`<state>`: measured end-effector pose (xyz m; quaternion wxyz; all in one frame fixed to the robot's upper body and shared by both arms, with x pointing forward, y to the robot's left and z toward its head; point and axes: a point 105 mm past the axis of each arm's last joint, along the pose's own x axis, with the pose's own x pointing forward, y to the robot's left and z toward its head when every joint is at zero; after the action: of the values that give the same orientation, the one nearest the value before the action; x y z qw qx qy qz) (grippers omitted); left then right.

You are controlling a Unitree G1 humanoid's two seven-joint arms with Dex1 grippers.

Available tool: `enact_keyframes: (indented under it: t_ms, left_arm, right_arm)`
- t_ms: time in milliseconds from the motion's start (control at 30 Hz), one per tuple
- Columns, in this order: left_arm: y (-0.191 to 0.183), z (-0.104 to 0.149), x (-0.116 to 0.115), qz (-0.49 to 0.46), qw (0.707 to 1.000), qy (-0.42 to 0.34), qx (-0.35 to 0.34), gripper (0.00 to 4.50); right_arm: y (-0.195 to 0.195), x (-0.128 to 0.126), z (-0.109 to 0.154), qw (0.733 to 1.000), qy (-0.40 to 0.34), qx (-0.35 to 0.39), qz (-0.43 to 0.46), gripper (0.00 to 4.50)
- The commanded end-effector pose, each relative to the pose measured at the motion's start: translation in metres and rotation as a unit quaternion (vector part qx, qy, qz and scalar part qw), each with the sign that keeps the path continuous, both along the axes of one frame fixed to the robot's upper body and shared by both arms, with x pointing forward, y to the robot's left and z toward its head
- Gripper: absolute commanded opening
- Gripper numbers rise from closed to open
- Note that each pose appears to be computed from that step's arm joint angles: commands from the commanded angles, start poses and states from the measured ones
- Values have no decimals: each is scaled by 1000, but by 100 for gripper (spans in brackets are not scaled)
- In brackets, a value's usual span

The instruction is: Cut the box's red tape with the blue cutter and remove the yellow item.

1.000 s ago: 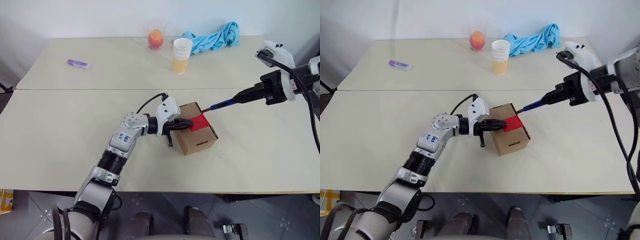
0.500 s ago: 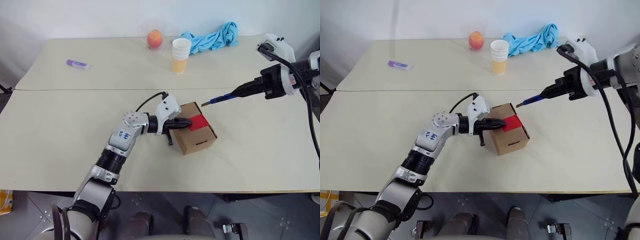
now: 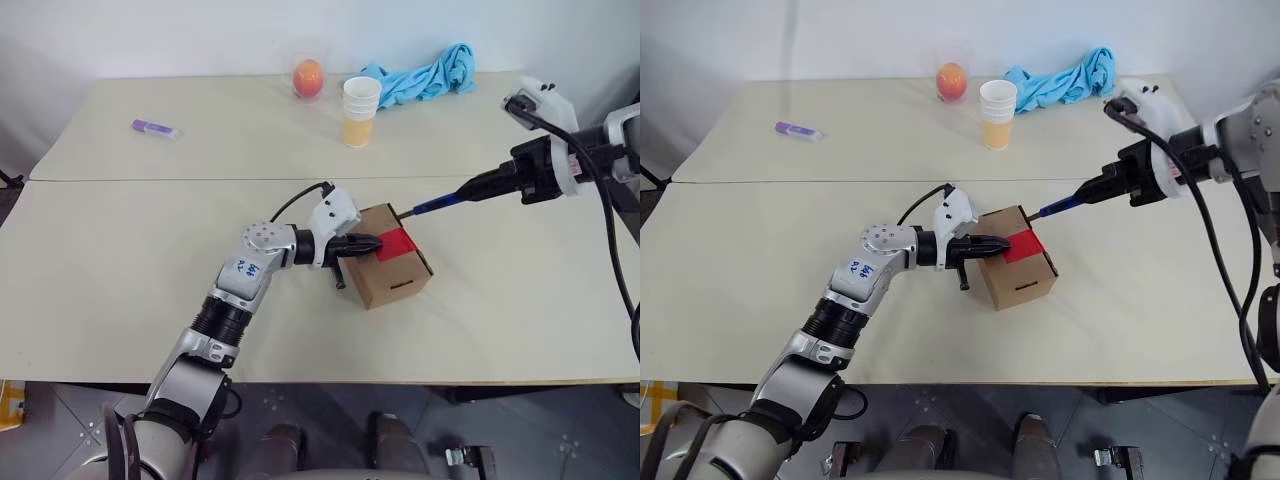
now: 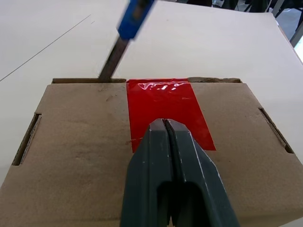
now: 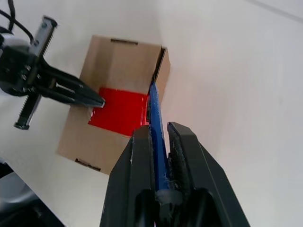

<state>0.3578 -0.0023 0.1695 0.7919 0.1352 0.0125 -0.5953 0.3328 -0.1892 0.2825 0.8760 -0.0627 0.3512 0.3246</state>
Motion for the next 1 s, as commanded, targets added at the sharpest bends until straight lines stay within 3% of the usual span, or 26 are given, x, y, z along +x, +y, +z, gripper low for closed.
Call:
enact_keyframes:
  t_ms: [33,533,1000]
  left_arm:
    - [7,-5,6,19,1000,11,9,3]
    - [6,-13,6,25,999,14,21,3]
    - [-1,-23,0,13,999,25,38,3]
  right_arm:
    - [6,-6,12,1000,-22,9,16,18]
    - [17,-13,-1,999,23,-1,44,18]
    - [33,10,2,998,64,2,12,18]
